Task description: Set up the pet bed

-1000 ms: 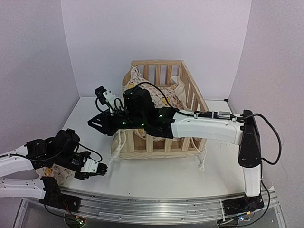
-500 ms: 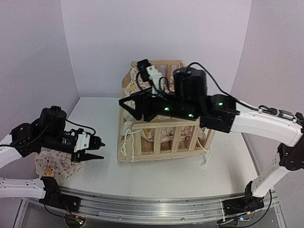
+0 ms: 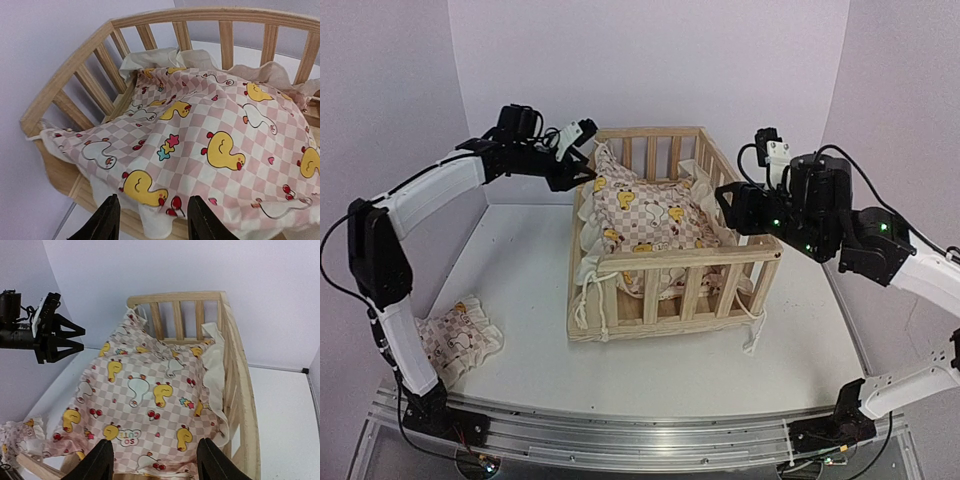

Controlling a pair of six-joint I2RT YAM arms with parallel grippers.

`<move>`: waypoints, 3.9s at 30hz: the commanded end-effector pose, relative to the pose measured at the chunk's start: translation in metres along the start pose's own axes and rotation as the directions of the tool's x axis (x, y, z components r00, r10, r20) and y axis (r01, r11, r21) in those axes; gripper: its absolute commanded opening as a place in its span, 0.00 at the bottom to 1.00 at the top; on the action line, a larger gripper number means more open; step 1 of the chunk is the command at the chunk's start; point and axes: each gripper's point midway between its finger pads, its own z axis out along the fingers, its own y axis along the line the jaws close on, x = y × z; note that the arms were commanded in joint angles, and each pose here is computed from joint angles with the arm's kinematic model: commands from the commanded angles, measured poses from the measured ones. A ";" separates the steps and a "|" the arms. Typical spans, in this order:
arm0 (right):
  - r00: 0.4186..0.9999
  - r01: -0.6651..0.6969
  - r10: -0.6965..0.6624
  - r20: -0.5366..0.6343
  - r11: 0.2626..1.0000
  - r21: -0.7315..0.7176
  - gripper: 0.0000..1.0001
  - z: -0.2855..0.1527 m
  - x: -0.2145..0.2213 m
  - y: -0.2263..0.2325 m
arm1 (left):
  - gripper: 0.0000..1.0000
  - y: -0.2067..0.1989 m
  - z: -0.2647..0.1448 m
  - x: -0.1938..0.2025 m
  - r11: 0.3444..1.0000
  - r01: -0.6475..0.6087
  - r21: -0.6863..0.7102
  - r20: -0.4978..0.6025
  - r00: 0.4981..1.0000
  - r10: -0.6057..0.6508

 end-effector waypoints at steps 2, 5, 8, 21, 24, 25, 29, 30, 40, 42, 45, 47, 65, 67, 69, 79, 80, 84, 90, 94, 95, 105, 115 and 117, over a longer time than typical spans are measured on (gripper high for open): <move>0.998 -0.014 0.020 -0.067 0.996 0.089 0.58 0.004 0.025 -0.026 | 0.48 -0.002 0.041 -0.017 0.999 -0.048 0.020 0.097 0.994 0.045; 0.995 -0.037 0.047 -0.085 0.993 0.111 0.58 0.007 0.035 -0.034 | 0.48 -0.009 0.062 0.012 0.999 -0.021 0.041 0.039 0.999 0.020; 0.994 -0.052 0.062 -0.088 0.992 0.114 0.58 0.007 0.036 -0.035 | 0.47 -0.022 0.074 0.057 0.998 0.017 0.060 -0.065 0.998 -0.013; 0.994 -0.043 0.052 -0.100 0.995 0.088 0.59 0.013 0.033 -0.026 | 0.46 -0.060 0.058 0.116 0.990 0.020 0.140 -0.184 0.983 0.006; 0.993 -0.035 0.043 -0.106 0.997 0.075 0.59 0.015 0.032 -0.022 | 0.47 -0.050 0.054 0.100 0.992 0.018 0.125 -0.174 0.985 0.004; 0.993 -0.034 0.042 -0.106 0.997 0.071 0.59 0.015 0.031 -0.021 | 0.47 -0.045 0.050 0.096 0.993 0.017 0.115 -0.173 0.985 0.003; 0.993 -0.037 0.043 -0.106 0.998 0.058 0.59 0.014 0.030 -0.019 | 0.51 -0.022 0.031 0.063 0.997 -0.013 0.077 -0.093 0.995 0.020; 0.993 -0.038 0.043 -0.107 0.998 0.057 0.59 0.014 0.030 -0.019 | 0.52 -0.014 0.027 0.051 0.998 -0.024 0.061 -0.060 0.998 0.028; 0.991 -0.035 0.039 -0.128 0.999 0.031 0.60 0.016 0.035 -0.013 | 0.53 0.068 0.061 0.000 0.993 0.028 -0.112 0.089 0.996 -0.018; 0.990 -0.040 0.043 -0.132 0.999 0.029 0.60 0.017 0.037 -0.013 | 0.53 0.085 0.077 0.010 0.985 0.039 -0.167 0.071 0.997 -0.028; 0.989 -0.050 0.053 -0.137 0.998 0.026 0.60 0.016 0.039 -0.013 | 0.53 0.098 0.098 0.032 0.975 0.043 -0.219 0.042 0.998 -0.035; 0.988 -0.057 0.060 -0.141 0.998 0.024 0.60 0.016 0.041 -0.012 | 0.52 0.100 0.107 0.044 0.972 0.040 -0.230 0.028 0.999 -0.035; 0.990 -0.050 0.033 -0.139 0.991 -0.121 0.61 0.022 0.012 0.026 | 0.68 0.103 -0.045 0.004 0.986 -0.027 -0.166 -0.072 0.997 0.016; 0.990 -0.050 0.029 -0.141 0.988 -0.148 0.61 0.024 0.010 0.032 | 0.74 0.078 -0.081 0.036 0.993 -0.014 -0.113 -0.231 0.973 -0.012; 0.990 -0.045 0.019 -0.143 0.983 -0.180 0.61 0.026 0.010 0.040 | 0.77 0.053 -0.122 0.072 0.996 0.045 -0.083 -0.373 0.925 -0.073; 0.988 0.007 -0.045 -0.150 0.970 -0.244 0.64 0.042 0.012 0.061 | 0.79 -0.092 -0.297 0.290 0.978 0.204 -0.032 -0.889 0.442 -0.121; 0.988 0.007 -0.045 -0.149 0.969 -0.248 0.63 0.042 0.011 0.063 | 0.79 -0.097 -0.305 0.305 0.983 0.182 -0.034 -0.903 0.415 -0.109; 0.988 0.003 -0.043 -0.150 0.966 -0.259 0.64 0.043 0.012 0.065 | 0.77 -0.111 -0.311 0.355 0.990 0.137 -0.036 -0.934 0.347 -0.082; 0.989 -0.018 -0.018 -0.149 0.971 -0.239 0.64 0.036 0.014 0.056 | 0.66 -0.117 -0.291 0.385 0.990 0.138 -0.040 -0.921 0.378 -0.090; 0.990 -0.026 -0.004 -0.139 0.976 -0.215 0.65 0.032 0.015 0.048 | 0.06 -0.098 -0.274 0.371 0.994 0.099 -0.042 -0.872 0.482 -0.085; 0.991 -0.024 -0.004 -0.135 0.978 -0.205 0.65 0.031 0.015 0.045 | 0.00 -0.085 -0.266 0.355 0.996 0.077 -0.047 -0.837 0.542 -0.082; 0.993 0.022 -0.035 -0.110 0.993 -0.120 0.66 0.050 0.005 0.031 | 0.00 0.067 -0.156 0.096 0.960 -0.207 -0.187 -0.453 0.885 0.102; 0.991 -0.008 0.003 -0.131 0.999 -0.031 0.67 0.061 0.016 0.000 | 0.00 0.101 0.032 -0.080 0.724 -0.561 -0.402 -0.267 0.828 0.493; 0.990 -0.014 0.010 -0.142 1.000 -0.023 0.66 0.060 0.022 -0.003 | 0.00 0.102 0.059 -0.090 0.691 -0.550 -0.469 -0.201 0.828 0.523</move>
